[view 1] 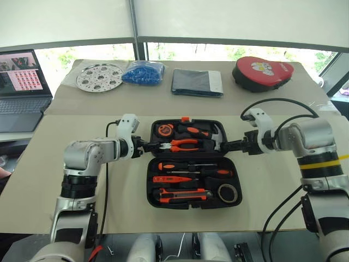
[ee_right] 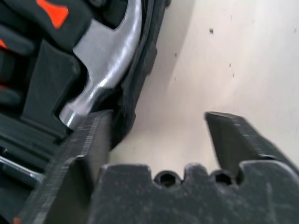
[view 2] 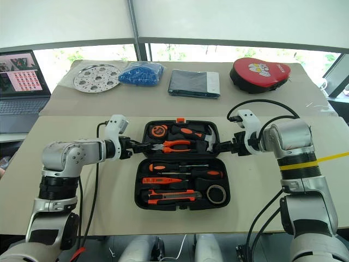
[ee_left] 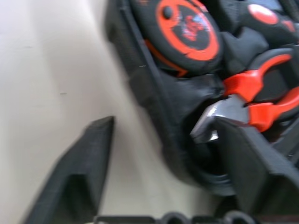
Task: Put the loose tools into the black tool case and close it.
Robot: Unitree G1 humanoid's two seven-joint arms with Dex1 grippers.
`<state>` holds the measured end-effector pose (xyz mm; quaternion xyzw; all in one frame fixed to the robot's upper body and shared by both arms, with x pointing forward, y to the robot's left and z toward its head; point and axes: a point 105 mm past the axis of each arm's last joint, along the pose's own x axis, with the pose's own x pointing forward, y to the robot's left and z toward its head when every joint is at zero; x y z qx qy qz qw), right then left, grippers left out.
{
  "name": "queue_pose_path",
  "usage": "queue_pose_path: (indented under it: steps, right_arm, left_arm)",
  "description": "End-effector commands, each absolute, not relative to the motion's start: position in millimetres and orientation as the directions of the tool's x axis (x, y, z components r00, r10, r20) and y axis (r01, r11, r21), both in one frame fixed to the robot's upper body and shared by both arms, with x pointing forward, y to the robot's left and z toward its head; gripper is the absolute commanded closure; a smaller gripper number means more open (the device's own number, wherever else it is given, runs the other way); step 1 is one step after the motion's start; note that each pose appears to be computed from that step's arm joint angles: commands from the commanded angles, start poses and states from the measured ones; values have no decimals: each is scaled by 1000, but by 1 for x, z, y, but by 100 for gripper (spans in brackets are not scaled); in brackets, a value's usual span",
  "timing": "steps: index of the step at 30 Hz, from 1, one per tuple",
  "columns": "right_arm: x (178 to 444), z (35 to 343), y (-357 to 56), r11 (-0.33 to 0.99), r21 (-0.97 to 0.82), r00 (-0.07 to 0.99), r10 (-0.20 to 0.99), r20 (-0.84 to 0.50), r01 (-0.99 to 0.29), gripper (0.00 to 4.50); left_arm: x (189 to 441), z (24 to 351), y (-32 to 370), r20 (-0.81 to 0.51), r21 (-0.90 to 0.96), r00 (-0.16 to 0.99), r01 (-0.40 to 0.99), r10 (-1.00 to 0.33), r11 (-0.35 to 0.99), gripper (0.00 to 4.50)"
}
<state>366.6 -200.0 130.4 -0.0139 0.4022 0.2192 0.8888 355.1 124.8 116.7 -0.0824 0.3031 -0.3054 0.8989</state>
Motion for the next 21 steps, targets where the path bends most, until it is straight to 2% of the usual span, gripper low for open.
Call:
queue_pose_path:
  steps: [1,2,5,7,8,14,18,21]
  right_arm:
    - [369,133,-209,923,121,607,335,-721,-365,227]
    - [369,132,-208,923,123,605,335,-723,-365,271]
    - [369,130,-206,923,129,602,339,-723,-364,375]
    - [368,130,-204,921,137,603,346,-719,-366,436]
    - [369,131,-202,918,143,611,357,-706,-370,450]
    - [372,151,-189,868,146,694,470,-546,-474,450]
    - [361,159,-184,822,30,723,517,-458,-569,450]
    - [350,159,-183,782,-100,745,537,-395,-615,450]
  left_arm:
    - [357,115,126,-519,-309,632,489,-576,816,254]
    - [358,113,128,-523,-304,638,481,-566,823,294]
    - [362,113,131,-514,-311,655,458,-553,833,375]
    - [363,113,133,-507,-319,664,448,-549,835,396]
    - [363,112,134,-503,-324,667,444,-550,835,400]
    - [357,118,139,-431,-329,688,483,-584,812,402]
    - [356,139,147,-237,-294,759,539,-607,789,402]
    - [342,152,150,-87,-163,745,644,-661,748,402]
